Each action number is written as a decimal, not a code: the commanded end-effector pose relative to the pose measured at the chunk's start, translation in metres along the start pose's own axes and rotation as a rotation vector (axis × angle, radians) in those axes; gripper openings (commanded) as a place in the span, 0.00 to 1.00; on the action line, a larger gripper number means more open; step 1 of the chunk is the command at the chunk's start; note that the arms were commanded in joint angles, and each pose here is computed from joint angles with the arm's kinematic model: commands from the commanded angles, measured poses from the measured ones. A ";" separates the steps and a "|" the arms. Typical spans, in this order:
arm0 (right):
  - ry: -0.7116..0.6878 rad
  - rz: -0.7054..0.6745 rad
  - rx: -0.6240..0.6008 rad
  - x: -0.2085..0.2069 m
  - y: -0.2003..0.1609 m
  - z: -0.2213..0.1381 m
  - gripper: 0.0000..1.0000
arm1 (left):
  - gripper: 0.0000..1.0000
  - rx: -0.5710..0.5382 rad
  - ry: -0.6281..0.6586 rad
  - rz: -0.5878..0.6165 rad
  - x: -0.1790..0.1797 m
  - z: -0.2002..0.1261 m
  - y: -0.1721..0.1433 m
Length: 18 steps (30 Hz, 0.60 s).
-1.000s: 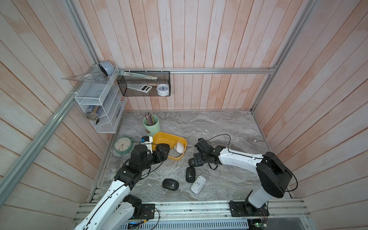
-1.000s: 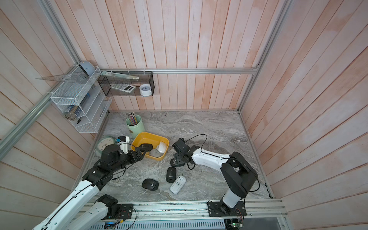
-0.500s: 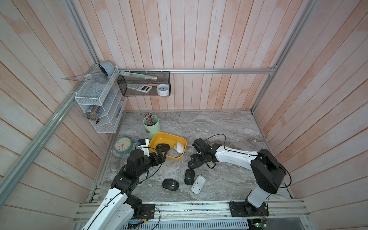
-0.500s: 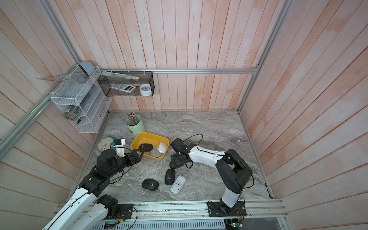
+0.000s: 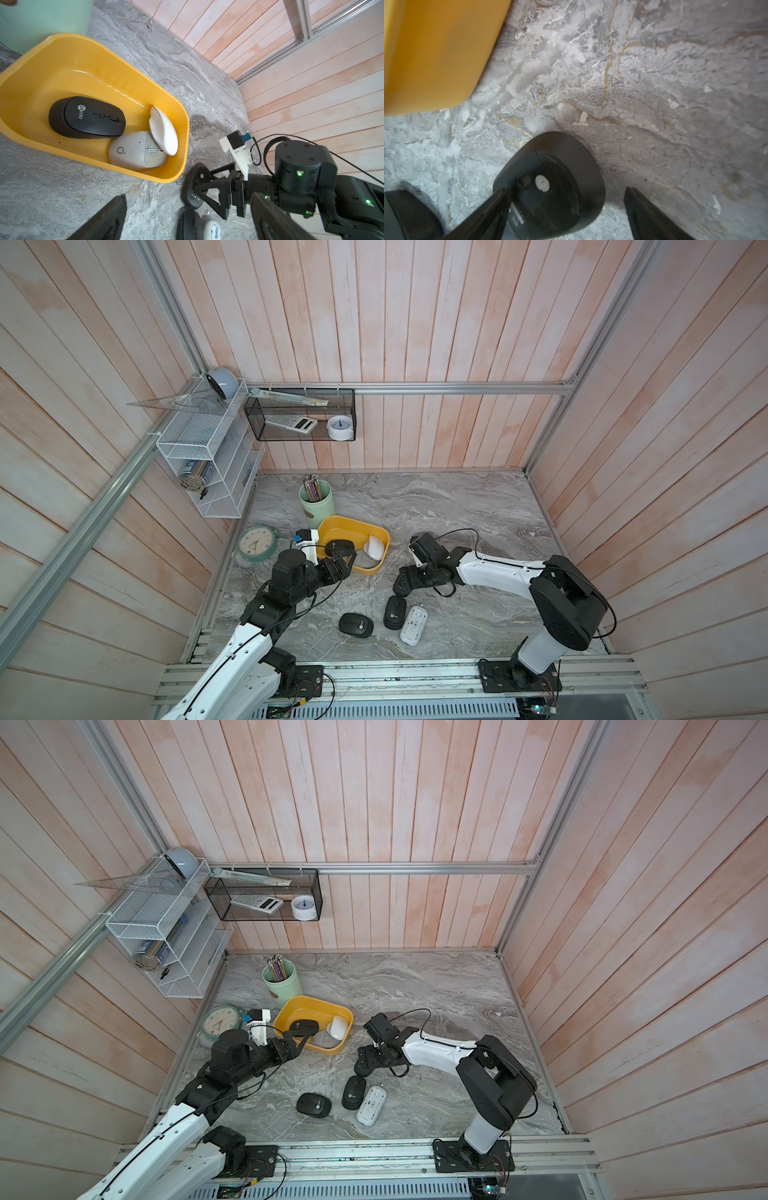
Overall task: Put the mouse in the storage box
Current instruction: Pick up the mouse from the center of the board.
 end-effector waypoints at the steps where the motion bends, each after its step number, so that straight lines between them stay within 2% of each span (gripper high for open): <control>1: 0.076 0.046 -0.043 0.007 0.007 -0.003 0.91 | 0.98 -0.005 -0.037 -0.009 -0.003 0.002 0.000; 8: 0.087 0.065 -0.036 0.009 0.012 0.006 0.87 | 0.98 -0.008 -0.030 -0.020 0.001 0.003 -0.001; 18: 0.102 0.070 -0.022 0.011 0.011 0.015 0.74 | 0.98 -0.012 -0.024 -0.021 0.003 0.003 -0.001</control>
Point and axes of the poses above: each gripper's point midway between its finger pads, its own z axis out along the fingers, its own x axis along the line the jaws close on, y = z × x, the point moved 4 cm from there along -z, back along the fingers, and after that the axes turned 9 degrees about -z, right-handed, at the moved point
